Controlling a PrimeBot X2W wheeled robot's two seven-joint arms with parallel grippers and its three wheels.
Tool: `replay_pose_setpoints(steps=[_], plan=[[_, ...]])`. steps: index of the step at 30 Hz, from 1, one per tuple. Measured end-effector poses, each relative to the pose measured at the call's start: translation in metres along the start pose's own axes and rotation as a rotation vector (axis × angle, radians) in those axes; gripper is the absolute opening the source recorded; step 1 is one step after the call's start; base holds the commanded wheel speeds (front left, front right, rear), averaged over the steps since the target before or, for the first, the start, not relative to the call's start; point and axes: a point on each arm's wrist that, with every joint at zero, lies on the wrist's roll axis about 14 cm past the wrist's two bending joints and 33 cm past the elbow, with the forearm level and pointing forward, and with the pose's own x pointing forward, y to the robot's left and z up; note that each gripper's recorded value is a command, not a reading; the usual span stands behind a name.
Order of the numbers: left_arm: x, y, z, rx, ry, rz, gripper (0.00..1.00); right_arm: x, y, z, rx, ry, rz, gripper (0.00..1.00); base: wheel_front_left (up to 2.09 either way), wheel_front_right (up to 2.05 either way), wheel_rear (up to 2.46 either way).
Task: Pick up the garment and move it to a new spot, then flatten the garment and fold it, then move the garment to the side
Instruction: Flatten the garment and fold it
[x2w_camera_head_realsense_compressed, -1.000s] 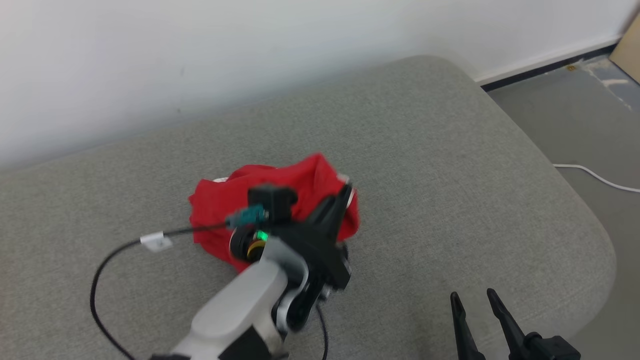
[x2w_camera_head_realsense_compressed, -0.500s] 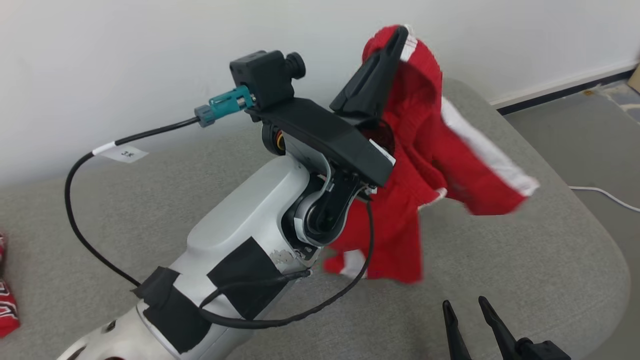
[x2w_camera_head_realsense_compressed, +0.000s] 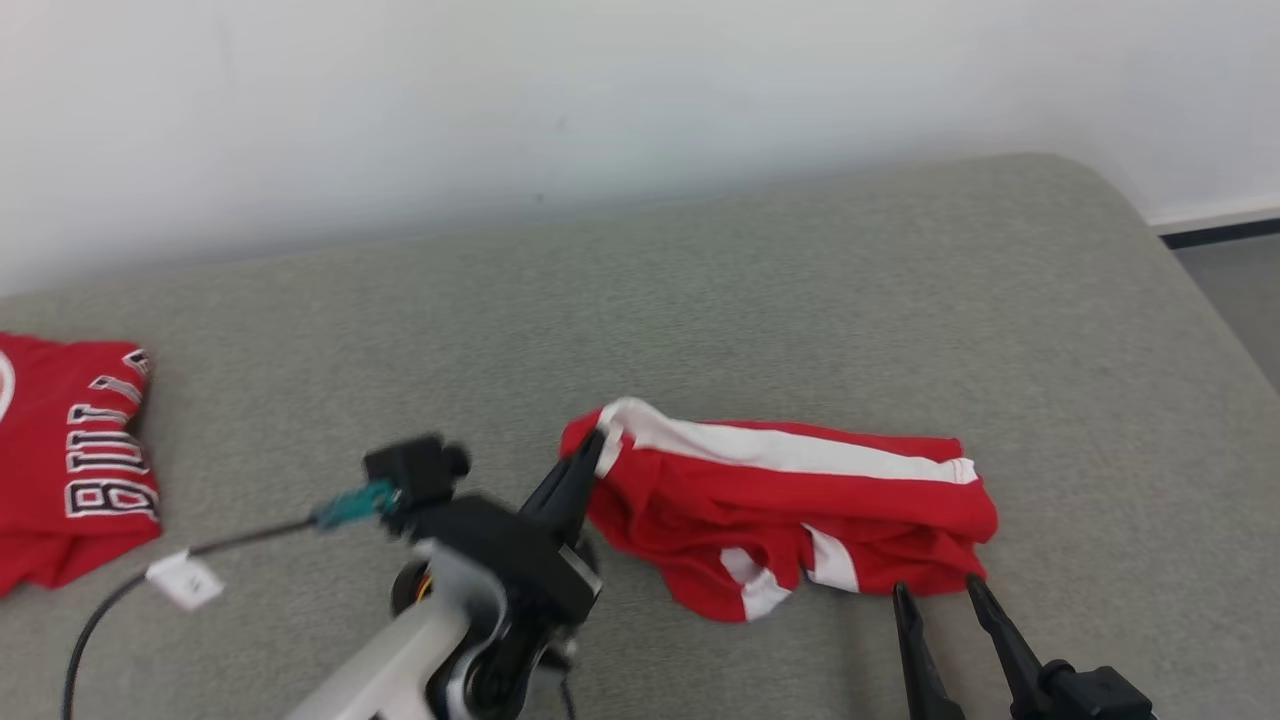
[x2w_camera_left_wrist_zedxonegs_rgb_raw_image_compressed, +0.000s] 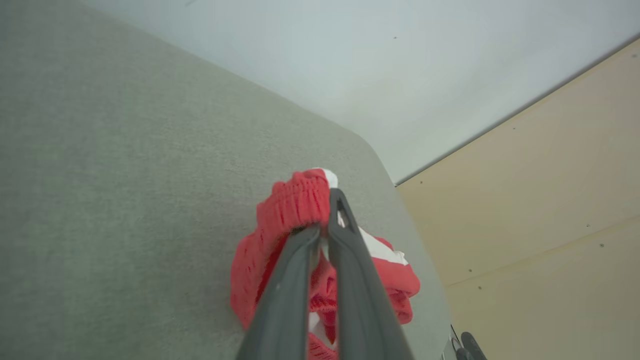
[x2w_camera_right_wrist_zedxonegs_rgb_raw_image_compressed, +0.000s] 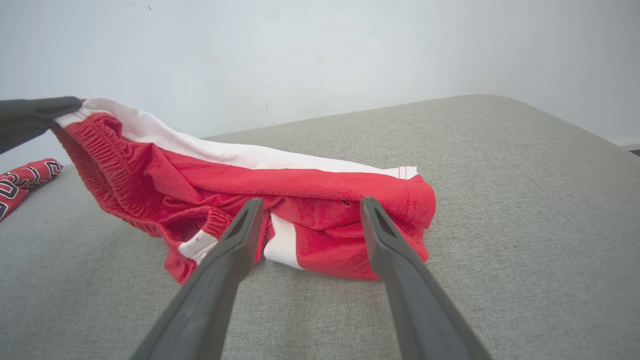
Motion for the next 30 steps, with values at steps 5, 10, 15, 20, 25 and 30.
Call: replay_pose_setpoints(steps=[5,10,15,20,25,30], plan=[[-0.056,0.064,-0.016,-0.132,-0.01,0.19,0.0,0.012,0.021,-0.008,-0.005,0.027,0.074,1.0,0.0,0.0,0.0],[-0.099,0.1,-0.026,-0.198,-0.031,0.327,0.0,0.02,0.038,-0.013,-0.009,0.041,0.132,1.0,0.0,0.0,0.0],[-0.119,0.121,-0.023,-0.145,-0.06,0.413,0.0,0.023,0.054,-0.013,-0.01,0.042,0.184,1.0,0.0,0.0,0.0],[-0.115,0.129,-0.009,-0.063,-0.106,0.456,1.0,0.021,0.061,-0.011,-0.003,0.038,0.204,1.0,0.0,0.0,0.0],[-0.122,0.149,0.026,0.095,-0.176,0.563,1.0,0.015,0.049,-0.009,-0.002,0.03,0.164,1.0,0.0,0.0,0.0],[-0.127,0.14,0.052,0.154,-0.281,0.559,1.0,0.009,0.041,-0.005,0.003,0.018,0.138,1.0,0.0,0.0,0.0]])
